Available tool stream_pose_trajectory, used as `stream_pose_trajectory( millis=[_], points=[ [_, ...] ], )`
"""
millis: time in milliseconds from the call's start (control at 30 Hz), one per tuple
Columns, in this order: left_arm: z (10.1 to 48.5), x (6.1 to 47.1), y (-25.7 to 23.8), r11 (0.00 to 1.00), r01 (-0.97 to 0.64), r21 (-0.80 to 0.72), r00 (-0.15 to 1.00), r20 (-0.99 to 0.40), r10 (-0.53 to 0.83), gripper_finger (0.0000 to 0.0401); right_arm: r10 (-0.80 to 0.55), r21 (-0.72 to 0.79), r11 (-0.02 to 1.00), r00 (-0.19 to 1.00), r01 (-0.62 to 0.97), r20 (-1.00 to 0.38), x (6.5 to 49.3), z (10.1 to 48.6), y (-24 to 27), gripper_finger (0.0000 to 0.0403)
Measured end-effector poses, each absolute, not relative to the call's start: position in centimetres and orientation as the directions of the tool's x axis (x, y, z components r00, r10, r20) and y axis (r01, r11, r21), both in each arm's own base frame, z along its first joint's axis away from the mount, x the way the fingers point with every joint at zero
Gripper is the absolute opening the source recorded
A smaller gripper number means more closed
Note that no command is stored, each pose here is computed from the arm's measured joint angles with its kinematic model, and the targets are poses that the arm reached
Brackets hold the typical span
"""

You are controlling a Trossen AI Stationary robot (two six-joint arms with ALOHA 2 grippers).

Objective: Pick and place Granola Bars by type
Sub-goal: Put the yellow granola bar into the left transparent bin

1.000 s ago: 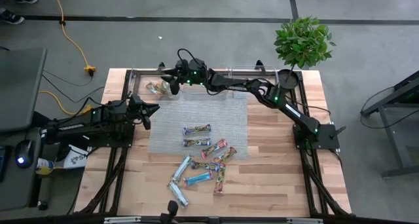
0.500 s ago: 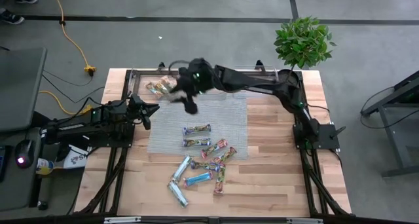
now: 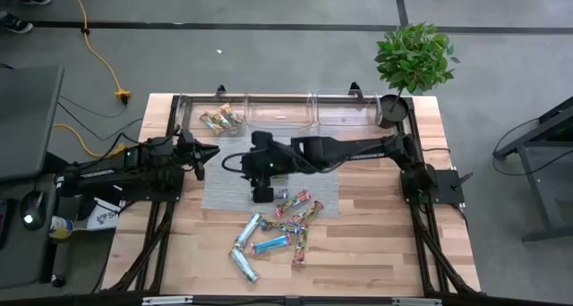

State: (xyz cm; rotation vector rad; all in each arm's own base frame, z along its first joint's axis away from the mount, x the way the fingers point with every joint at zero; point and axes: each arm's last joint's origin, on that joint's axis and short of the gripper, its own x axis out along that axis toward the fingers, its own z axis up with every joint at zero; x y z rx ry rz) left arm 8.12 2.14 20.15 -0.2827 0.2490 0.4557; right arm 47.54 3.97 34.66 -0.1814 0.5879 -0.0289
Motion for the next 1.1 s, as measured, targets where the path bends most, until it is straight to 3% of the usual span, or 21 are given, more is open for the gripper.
stream_pose_trajectory(
  millis=[100, 233, 300, 467, 667, 867, 967, 1100],
  points=[
    [20.2, 8.1, 2.2, 0.861, -0.465, -0.208, 0.869, -0.295, 0.398, 0.0054, -0.129, -0.164, 0.985, 0.828, 0.045, -0.545, 47.3, 34.8, 5.0, 0.0137],
    [20.2, 8.1, 2.2, 0.858, -0.472, -0.203, 0.865, -0.294, 0.407, 0.0054, -0.105, -0.114, 0.993, 0.782, 0.043, -0.615, 46.0, 35.0, 5.5, 0.0034],
    [20.2, 8.1, 2.2, 0.858, -0.471, -0.204, 0.866, -0.292, 0.406, 0.0054, -0.084, -0.097, 0.995, 0.770, 0.028, -0.632, 45.0, 35.9, 5.5, 0.0013],
    [20.2, 8.2, 2.1, 0.868, -0.449, -0.212, 0.877, -0.292, 0.382, 0.0054, -0.092, -0.094, 0.995, 0.759, 0.041, -0.644, 41.4, 39.4, 4.9, 0.0003],
    [20.2, 8.2, 2.1, 0.871, -0.443, -0.214, 0.880, -0.291, 0.376, 0.0054, -0.172, -0.111, 0.985, 0.762, 0.132, -0.625, 33.9, 42.8, 3.4, 0.0000],
    [20.2, 8.2, 2.1, 0.865, -0.442, -0.238, 0.882, -0.293, 0.370, 0.0054, -0.224, 0.055, 0.963, 0.899, 0.263, -0.378, 23.3, 40.4, 2.4, 0.0000],
    [20.2, 8.2, 2.0, 0.868, -0.427, -0.252, 0.889, -0.294, 0.352, 0.0054, -0.202, 0.153, 0.959, 0.954, 0.238, -0.223, 19.3, 38.2, 2.2, 0.0000],
    [20.2, 8.2, 1.9, 0.869, -0.400, -0.291, 0.901, -0.296, 0.316, 0.0054, -0.196, 0.240, 0.945, 0.972, 0.223, -0.132, 15.6, 34.8, 1.8, 0.0000]
  ],
)
